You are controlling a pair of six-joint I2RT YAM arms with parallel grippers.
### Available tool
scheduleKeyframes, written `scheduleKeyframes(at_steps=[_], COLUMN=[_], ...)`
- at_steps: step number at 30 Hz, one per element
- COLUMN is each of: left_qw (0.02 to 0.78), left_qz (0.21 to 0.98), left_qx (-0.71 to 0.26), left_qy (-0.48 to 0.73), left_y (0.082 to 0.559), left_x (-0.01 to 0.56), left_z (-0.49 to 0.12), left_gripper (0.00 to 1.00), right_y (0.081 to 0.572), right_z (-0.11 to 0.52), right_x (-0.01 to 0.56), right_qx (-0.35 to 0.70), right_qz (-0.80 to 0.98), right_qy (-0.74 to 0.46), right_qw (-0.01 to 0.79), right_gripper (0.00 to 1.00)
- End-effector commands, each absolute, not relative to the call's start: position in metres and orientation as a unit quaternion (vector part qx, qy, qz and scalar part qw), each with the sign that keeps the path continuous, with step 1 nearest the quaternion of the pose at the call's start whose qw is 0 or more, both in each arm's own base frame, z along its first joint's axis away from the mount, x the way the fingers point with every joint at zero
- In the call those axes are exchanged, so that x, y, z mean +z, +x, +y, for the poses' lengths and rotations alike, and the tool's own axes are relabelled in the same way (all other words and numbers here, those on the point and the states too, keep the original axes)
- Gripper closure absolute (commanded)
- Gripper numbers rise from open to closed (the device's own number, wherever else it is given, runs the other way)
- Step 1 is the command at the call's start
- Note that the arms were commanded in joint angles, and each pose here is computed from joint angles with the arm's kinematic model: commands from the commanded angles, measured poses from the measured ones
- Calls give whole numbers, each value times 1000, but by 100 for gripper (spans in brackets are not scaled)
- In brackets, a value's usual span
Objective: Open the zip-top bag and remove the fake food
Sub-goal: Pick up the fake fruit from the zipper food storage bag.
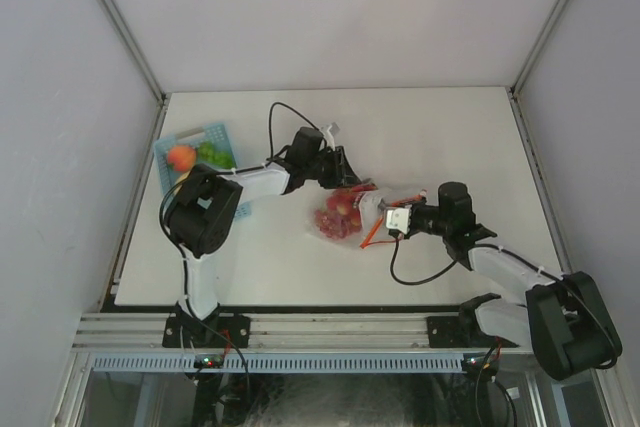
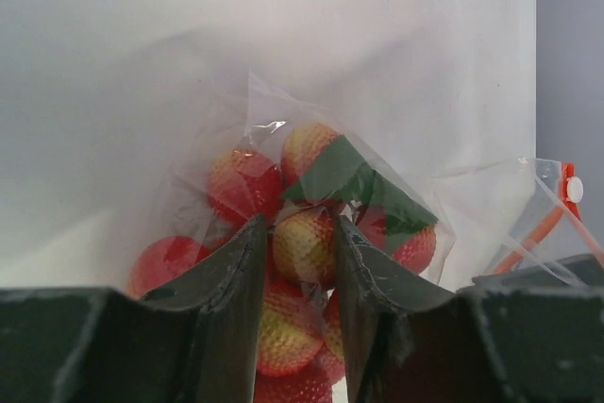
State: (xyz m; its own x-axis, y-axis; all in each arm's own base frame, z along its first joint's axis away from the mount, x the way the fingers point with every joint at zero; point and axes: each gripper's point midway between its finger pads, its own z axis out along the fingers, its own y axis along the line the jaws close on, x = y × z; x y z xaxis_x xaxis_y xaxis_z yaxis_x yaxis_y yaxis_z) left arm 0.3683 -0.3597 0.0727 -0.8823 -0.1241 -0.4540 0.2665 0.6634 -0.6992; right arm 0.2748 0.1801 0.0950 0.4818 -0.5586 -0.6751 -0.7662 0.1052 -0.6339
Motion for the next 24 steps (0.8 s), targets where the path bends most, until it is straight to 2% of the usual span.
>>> scheduleKeyframes(at_steps=[1, 12, 24], left_qw=[230, 210, 181], left_qz=[865, 869, 864], left_qx=[-439, -438, -457], left_qy=[79, 93, 113], left_y=[366, 358, 337], left_x=[91, 78, 76], left_z=[-378, -382, -398], left_gripper=[62, 63, 63], right_y=[274, 276, 286], right_z=[190, 181, 179], right_x=[100, 73, 55], right_qx=[125, 104, 82], right_qz=[496, 527, 556], right_qy=[-664, -679, -681], right_qw=[545, 501, 468], right_gripper=[83, 68, 63])
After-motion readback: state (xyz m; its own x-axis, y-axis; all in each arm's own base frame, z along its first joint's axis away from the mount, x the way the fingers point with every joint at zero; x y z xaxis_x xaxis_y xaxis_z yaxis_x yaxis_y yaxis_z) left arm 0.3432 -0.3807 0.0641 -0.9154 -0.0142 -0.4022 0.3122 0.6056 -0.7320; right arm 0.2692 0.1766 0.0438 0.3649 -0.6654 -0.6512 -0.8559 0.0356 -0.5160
